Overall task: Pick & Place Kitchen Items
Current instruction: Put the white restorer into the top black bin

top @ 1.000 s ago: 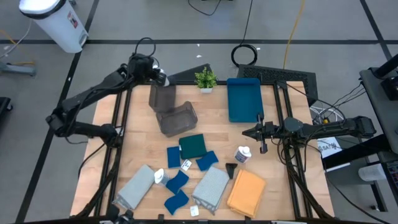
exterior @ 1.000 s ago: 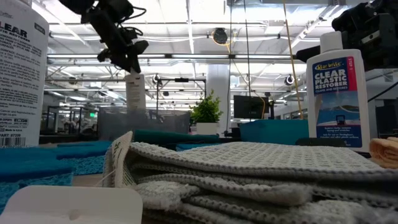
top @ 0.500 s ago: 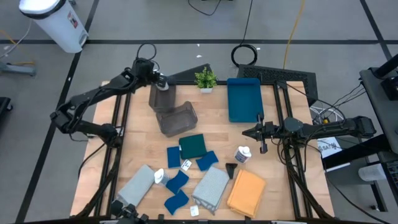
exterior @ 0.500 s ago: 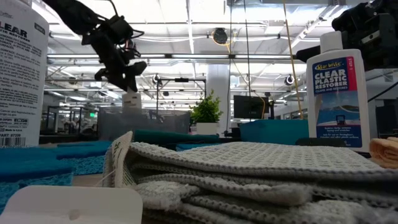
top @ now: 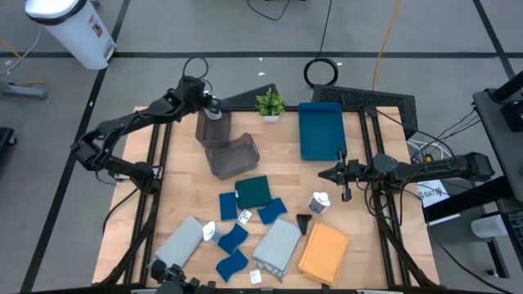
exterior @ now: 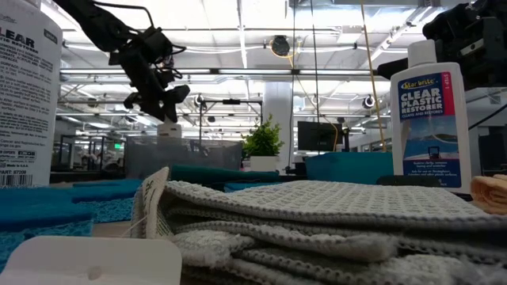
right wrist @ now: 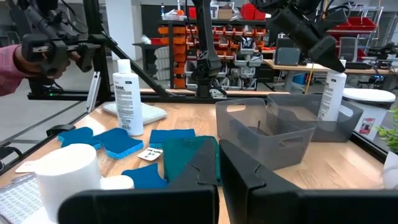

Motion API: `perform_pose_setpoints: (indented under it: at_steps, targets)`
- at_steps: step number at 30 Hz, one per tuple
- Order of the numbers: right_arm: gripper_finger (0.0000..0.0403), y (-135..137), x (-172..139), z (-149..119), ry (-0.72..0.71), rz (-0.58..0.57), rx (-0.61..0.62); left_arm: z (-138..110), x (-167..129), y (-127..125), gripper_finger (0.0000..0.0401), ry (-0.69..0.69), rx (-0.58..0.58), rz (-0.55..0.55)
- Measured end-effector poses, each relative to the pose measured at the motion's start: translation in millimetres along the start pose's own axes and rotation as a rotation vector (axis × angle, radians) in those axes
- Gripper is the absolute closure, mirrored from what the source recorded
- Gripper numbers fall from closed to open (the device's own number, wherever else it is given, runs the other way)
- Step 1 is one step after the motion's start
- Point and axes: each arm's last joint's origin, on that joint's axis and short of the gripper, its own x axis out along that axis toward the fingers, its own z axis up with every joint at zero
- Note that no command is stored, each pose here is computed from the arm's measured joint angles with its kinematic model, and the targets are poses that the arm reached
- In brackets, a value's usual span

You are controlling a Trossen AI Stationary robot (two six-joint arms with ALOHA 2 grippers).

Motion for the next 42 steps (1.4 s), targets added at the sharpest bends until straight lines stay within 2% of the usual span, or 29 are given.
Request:
perform_pose_setpoints:
  at_steps: [4, 9, 24, 28, 36, 42]
  targets:
    - [0.0403, 0.0, 0.0, 0.0, 0.000, 0.000, 0.000, -0.4, 0.0, -0.2, 0.0214, 0.004, 0.001, -0.001]
    - [0.0403, 0.0, 0.0, 0.1, -0.001, 0.000, 0.000, -0.3, -0.2, -0.1, 0.0191, 0.003, 0.010, -0.001]
    - [0.0403, 0.0, 0.0, 0.0, 0.000, 0.000, 0.000, 14.5, -36.9, 4.9, 0.0187, -0.114, 0.031, -0.033]
    - [0.0403, 0.0, 0.0, 0.0, 0.000, 0.000, 0.000, 19.7, -55.2, 6.4, 0.0187, -0.162, 0.023, -0.099]
    - [0.0403, 0.0, 0.0, 0.1, -0.001, 0.000, 0.000, 26.5, -97.5, 4.6, 0.0187, -0.264, 0.034, -0.323]
    - [0.0403, 0.0, 0.0, 0.0, 0.000, 0.000, 0.000, 26.6, -125.7, 2.2, 0.0187, -0.338, 0.044, -0.378]
